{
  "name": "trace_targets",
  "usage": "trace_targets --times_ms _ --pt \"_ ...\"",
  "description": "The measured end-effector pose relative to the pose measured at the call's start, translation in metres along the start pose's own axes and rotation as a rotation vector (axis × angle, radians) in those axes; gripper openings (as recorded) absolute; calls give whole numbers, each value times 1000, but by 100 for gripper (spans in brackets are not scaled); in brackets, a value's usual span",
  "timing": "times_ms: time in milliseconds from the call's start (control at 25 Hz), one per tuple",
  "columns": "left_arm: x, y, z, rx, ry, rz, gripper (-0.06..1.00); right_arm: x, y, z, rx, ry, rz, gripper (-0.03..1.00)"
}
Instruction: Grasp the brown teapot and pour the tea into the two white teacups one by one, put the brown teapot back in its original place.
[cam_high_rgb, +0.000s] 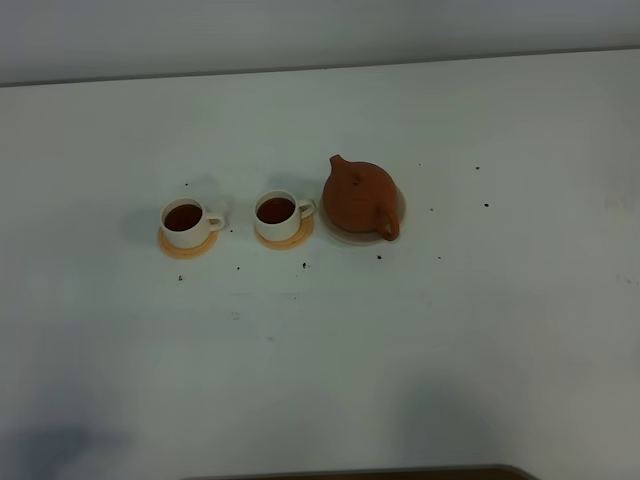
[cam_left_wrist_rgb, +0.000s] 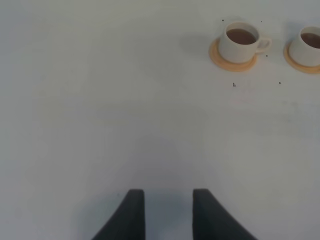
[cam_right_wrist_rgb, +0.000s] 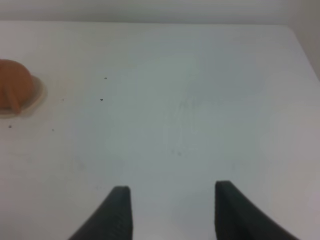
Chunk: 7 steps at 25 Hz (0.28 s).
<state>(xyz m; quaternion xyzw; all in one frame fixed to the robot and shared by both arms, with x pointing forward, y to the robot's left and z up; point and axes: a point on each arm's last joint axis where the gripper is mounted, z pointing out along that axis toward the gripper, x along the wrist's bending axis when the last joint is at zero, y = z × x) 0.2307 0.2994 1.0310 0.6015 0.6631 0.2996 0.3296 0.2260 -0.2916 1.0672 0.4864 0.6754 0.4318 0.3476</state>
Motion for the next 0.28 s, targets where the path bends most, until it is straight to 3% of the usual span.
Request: trace_targets --times_ms 280 --pt "0 0 0 0 0 0 28 0 0 0 0 0 0 41"
